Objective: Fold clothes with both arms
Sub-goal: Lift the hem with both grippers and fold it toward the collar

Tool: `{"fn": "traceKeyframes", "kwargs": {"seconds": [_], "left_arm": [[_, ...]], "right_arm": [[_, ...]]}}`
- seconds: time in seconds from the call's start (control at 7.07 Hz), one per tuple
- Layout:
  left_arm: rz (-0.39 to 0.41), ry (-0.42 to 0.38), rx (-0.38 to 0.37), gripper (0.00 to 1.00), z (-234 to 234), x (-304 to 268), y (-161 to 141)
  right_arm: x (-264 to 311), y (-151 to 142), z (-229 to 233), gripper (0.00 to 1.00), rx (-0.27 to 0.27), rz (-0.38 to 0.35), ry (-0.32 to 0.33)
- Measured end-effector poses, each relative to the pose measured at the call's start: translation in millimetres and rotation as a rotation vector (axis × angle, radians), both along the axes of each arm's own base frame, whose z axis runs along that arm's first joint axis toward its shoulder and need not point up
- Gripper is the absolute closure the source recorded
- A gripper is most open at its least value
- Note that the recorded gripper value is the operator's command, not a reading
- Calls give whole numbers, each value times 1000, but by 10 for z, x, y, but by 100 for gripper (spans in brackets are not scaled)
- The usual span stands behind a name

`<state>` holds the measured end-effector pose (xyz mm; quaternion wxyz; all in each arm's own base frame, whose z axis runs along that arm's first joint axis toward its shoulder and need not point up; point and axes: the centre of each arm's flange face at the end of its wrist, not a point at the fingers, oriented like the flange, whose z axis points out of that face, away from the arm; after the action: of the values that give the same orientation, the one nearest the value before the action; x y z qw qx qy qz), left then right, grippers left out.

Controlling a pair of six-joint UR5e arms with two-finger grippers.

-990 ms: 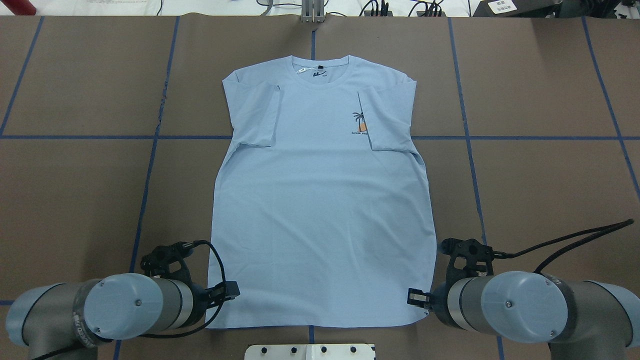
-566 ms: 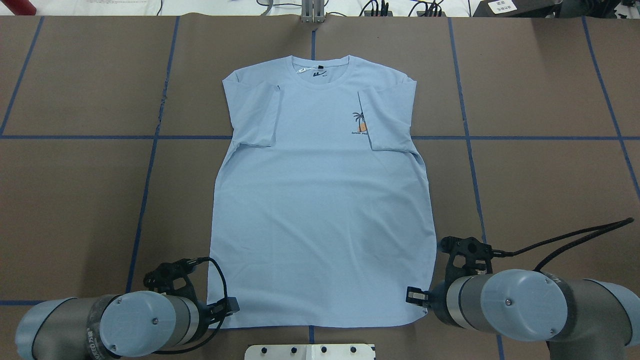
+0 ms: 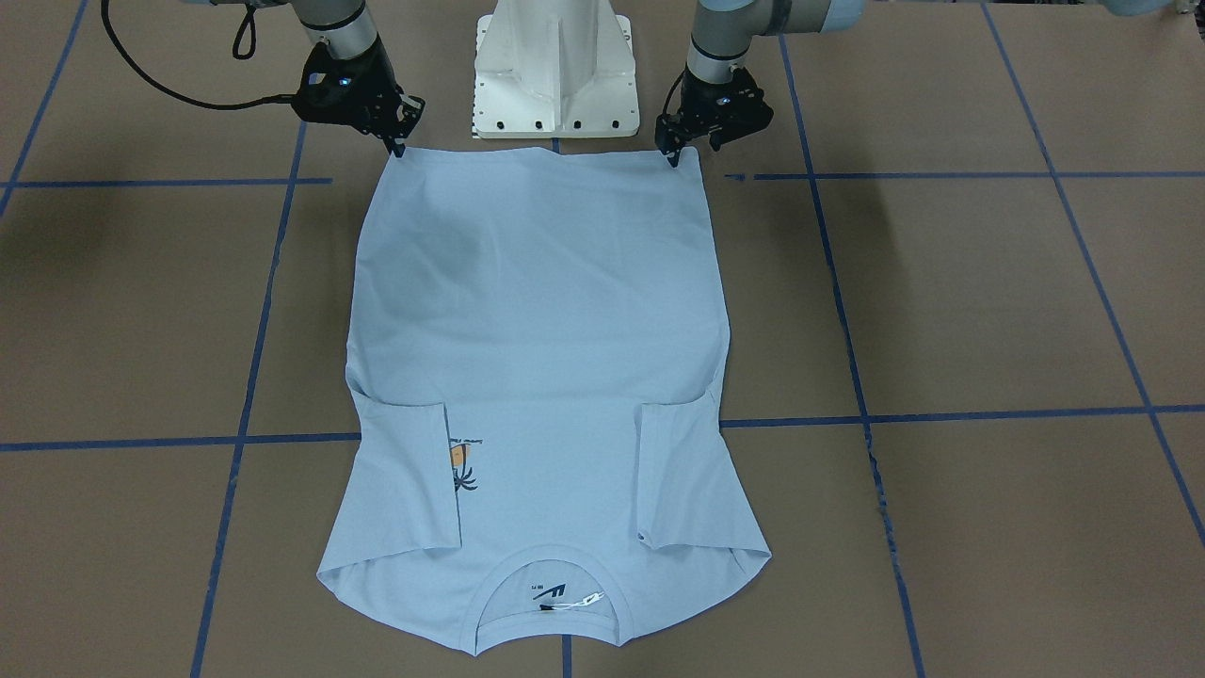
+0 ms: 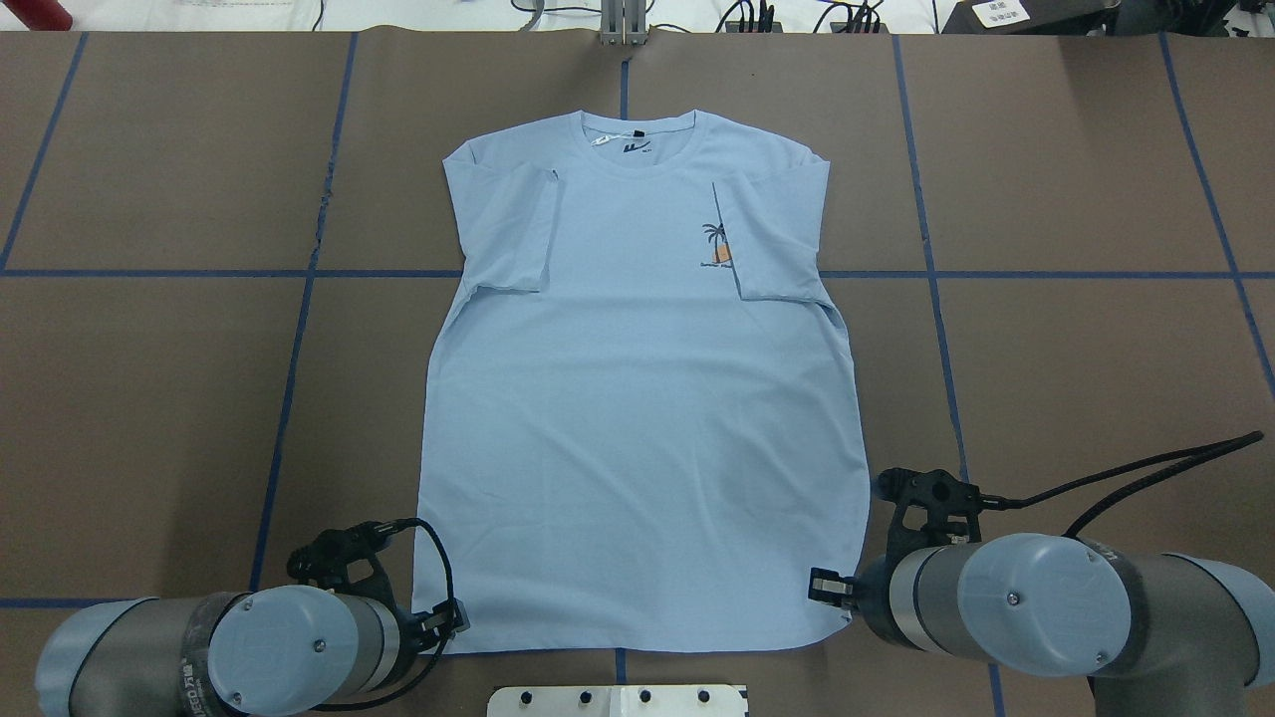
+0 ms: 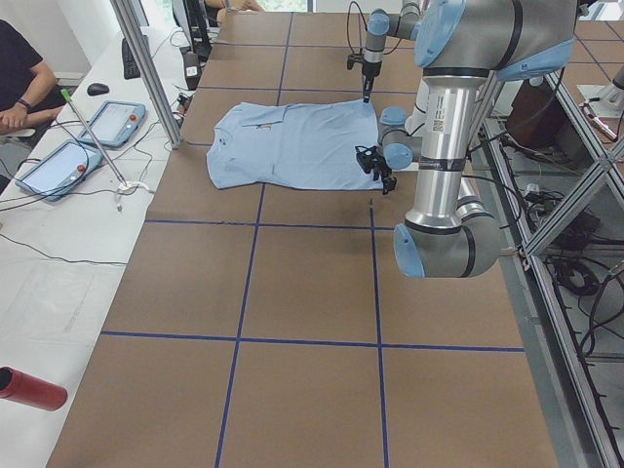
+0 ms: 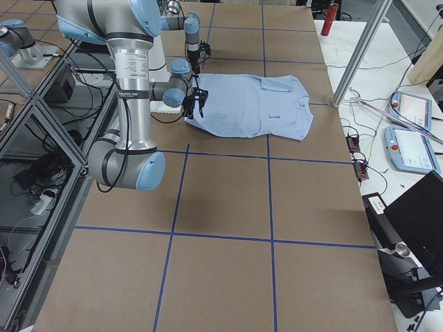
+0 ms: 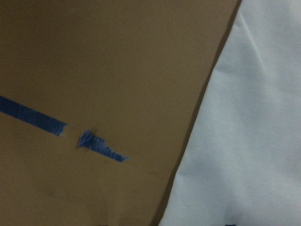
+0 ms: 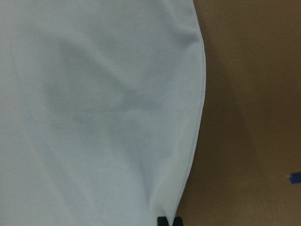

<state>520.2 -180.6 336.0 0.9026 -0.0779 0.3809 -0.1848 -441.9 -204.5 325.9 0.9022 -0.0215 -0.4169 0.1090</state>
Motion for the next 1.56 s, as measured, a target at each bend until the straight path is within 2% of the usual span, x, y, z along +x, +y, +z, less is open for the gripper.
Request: {"fn": "traceKeyframes", "kwargs": {"seconds": [0.28, 0.42, 0.99, 1.27, 1.56], "left_arm": [[-2, 5, -2, 96, -36, 12, 0], [-3, 10, -4, 100, -66, 15, 1], [4, 9, -1, 100, -347, -171, 12], [20, -6, 7, 100, -618, -513, 73], [65, -8, 37, 100, -814, -761, 161]], "right_arm": [[2, -5, 0, 100, -1, 0, 0], [6, -10, 1, 100, -1, 1, 0], [55, -1, -58, 100, -21, -19, -17], [308, -2, -212, 100, -76, -63, -61], [661, 126, -301, 100, -132, -129, -90]]}}
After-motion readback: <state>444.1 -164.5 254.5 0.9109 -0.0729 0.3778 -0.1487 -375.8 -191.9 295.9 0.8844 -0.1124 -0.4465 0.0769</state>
